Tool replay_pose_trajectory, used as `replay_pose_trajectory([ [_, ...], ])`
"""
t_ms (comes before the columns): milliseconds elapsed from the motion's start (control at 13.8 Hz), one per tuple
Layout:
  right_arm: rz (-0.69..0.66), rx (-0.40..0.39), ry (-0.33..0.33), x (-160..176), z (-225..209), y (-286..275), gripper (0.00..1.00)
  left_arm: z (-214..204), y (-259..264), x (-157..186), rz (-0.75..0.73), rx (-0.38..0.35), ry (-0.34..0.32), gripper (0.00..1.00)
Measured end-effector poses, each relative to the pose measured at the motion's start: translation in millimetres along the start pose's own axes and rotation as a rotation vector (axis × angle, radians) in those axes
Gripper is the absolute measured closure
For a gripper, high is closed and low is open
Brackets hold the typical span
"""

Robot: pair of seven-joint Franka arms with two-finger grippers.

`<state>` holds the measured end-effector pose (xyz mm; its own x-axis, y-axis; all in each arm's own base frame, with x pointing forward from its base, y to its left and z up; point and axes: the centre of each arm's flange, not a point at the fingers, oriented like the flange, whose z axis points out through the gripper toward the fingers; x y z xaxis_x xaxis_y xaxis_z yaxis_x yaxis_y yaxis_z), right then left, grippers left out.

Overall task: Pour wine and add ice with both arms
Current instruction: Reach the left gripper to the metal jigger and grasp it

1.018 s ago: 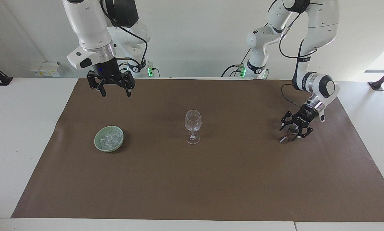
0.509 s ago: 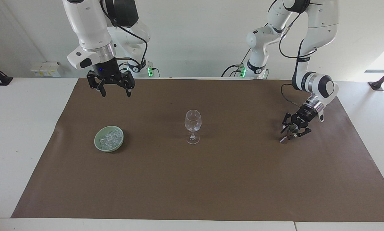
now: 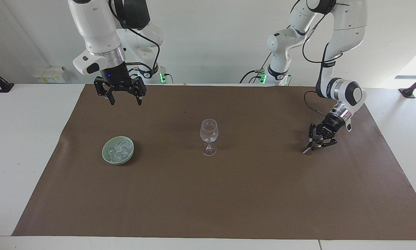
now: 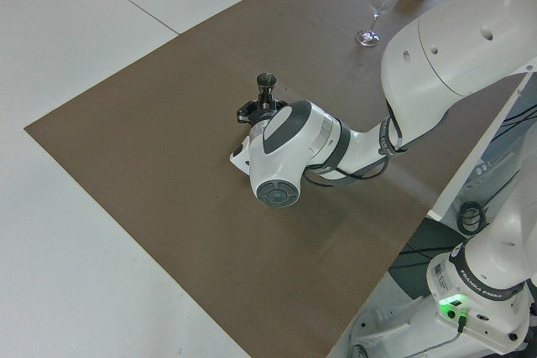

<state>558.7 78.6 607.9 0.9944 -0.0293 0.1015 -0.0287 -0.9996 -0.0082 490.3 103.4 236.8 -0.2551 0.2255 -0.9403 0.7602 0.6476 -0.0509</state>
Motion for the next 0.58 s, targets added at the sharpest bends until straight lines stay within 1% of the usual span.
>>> replay_pose_trajectory([
  [291, 0.0, 0.0, 0.0, 0.0, 0.0, 0.0, 0.0, 4.5, 5.4, -10.8, 0.0, -0.005, -0.016, 0.8],
  [436, 0.0, 0.0, 0.0, 0.0, 0.0, 0.0, 0.0, 17.1, 6.5, -25.7, 0.01, 0.013, -0.025, 0.8],
  [582, 0.0, 0.0, 0.0, 0.0, 0.0, 0.0, 0.0, 30.6, 8.7, -43.5, 0.023, 0.019, -0.017, 0.8],
])
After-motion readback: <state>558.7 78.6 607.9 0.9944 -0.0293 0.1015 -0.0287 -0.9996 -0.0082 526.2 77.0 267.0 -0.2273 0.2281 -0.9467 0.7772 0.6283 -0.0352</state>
